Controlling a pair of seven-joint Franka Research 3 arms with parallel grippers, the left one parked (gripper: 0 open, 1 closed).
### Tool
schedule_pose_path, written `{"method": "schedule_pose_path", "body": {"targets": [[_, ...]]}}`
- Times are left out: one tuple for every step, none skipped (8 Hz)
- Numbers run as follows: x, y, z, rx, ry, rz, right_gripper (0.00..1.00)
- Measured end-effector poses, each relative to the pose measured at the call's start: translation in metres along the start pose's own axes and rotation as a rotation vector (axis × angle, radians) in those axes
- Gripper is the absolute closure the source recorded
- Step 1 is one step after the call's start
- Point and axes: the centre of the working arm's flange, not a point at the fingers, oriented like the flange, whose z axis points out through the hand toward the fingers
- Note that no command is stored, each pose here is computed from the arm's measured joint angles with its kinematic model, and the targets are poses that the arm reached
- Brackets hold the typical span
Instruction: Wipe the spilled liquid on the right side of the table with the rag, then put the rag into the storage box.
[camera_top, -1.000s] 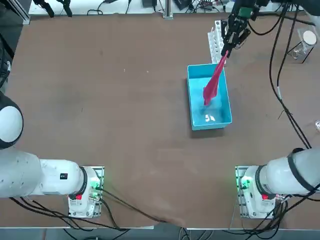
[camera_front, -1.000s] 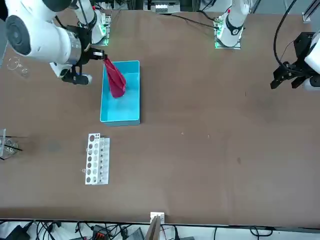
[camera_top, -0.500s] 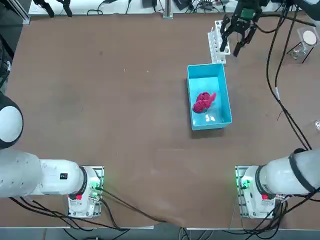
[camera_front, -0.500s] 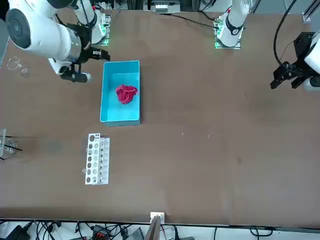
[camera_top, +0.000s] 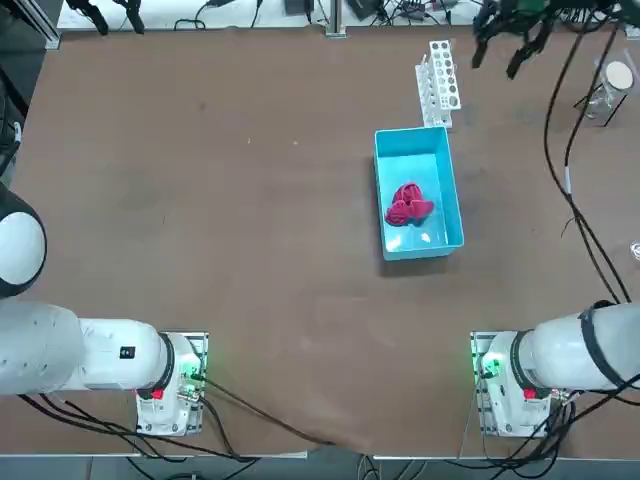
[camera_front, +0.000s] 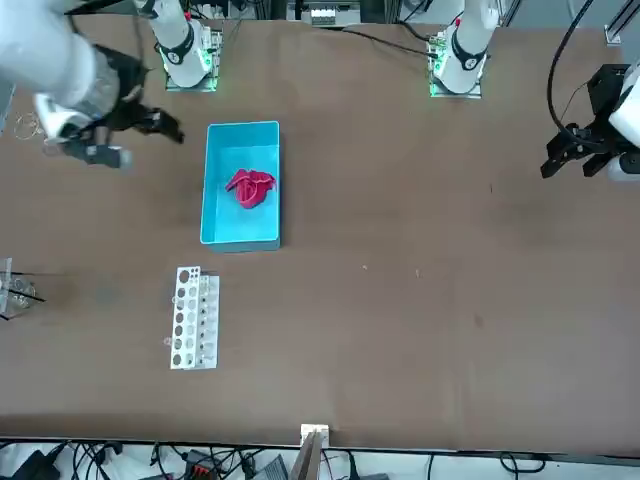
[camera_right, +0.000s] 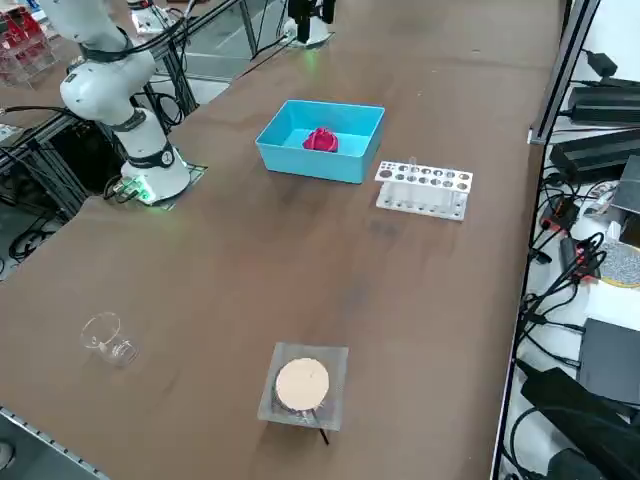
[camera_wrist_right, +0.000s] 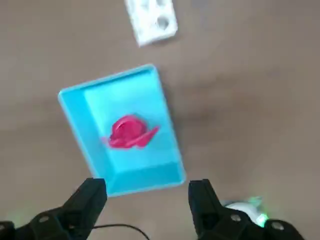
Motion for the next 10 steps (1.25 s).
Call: {"method": "schedule_pose_path", "body": {"targets": [[0.014,0.041,-0.01,-0.019,0.04,-0.072,0.0],[0.026,0.077,-0.018,-0.05,0.082,-0.137,0.0],[0.037,0.103,-0.025,-0.072,0.142,-0.167,0.0],[0.046,0.117,-0.031,-0.078,0.199,-0.169,0.0],[0.049,0.12,-0.033,-0.079,0.226,-0.17,0.0],[0.048,0.118,-0.033,-0.079,0.226,-0.175,0.0],[0.048,0.114,-0.027,-0.081,0.204,-0.18,0.0],[0.047,0.113,-0.02,-0.084,0.172,-0.183,0.0],[0.048,0.111,-0.013,-0.086,0.151,-0.186,0.0],[0.05,0.104,-0.008,-0.091,0.14,-0.198,0.0]]}}
